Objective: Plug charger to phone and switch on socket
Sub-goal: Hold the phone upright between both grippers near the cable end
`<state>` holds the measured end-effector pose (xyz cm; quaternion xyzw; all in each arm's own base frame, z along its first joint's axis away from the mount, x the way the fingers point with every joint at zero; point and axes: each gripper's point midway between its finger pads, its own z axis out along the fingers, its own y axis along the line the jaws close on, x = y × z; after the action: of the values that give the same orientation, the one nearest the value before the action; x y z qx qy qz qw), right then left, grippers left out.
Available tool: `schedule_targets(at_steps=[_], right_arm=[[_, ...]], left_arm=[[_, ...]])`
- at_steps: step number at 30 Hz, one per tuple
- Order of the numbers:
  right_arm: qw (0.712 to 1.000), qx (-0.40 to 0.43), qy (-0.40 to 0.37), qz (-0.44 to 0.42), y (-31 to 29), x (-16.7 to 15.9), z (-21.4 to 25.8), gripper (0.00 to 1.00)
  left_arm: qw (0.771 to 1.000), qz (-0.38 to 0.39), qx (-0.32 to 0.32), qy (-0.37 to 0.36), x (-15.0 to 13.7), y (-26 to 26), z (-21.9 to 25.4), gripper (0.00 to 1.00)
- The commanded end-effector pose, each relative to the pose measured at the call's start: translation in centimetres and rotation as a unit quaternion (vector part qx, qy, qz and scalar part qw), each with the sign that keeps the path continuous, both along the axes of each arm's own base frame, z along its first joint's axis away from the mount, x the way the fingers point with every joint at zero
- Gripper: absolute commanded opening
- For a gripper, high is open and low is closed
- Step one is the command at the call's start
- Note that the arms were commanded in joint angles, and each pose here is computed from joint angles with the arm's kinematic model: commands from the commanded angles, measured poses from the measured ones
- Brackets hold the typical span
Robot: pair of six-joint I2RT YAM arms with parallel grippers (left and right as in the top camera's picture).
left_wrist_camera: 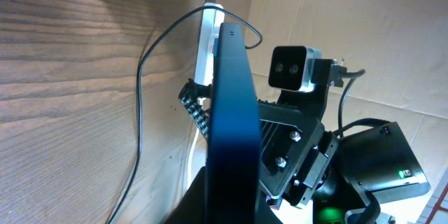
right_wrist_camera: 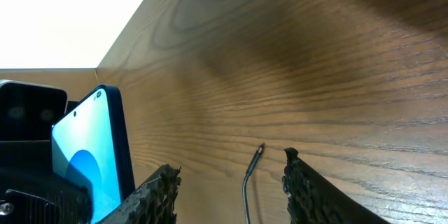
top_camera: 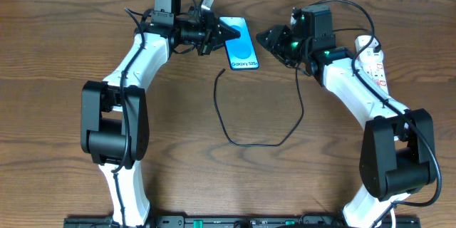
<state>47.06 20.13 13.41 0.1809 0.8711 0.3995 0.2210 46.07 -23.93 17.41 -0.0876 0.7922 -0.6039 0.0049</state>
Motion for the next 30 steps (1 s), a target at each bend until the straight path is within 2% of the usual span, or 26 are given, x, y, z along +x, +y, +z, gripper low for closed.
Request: schedule_targets(at_steps=[1,30], right_arm=[[1.000,-0.009,-0.014,0.005,0.3,0.2,0.6,0.48],[0.998,0.020,-0.022,0.049,3.7,-1.1,1.6,0.44]], left_arm=[[0.999,-0.024,-0.019,-0.013,-1.0,-0.7,1.7,0.08],[0.999,-0.040,-0.004,-0.015,-2.1,-3.4,1.2,0.07]])
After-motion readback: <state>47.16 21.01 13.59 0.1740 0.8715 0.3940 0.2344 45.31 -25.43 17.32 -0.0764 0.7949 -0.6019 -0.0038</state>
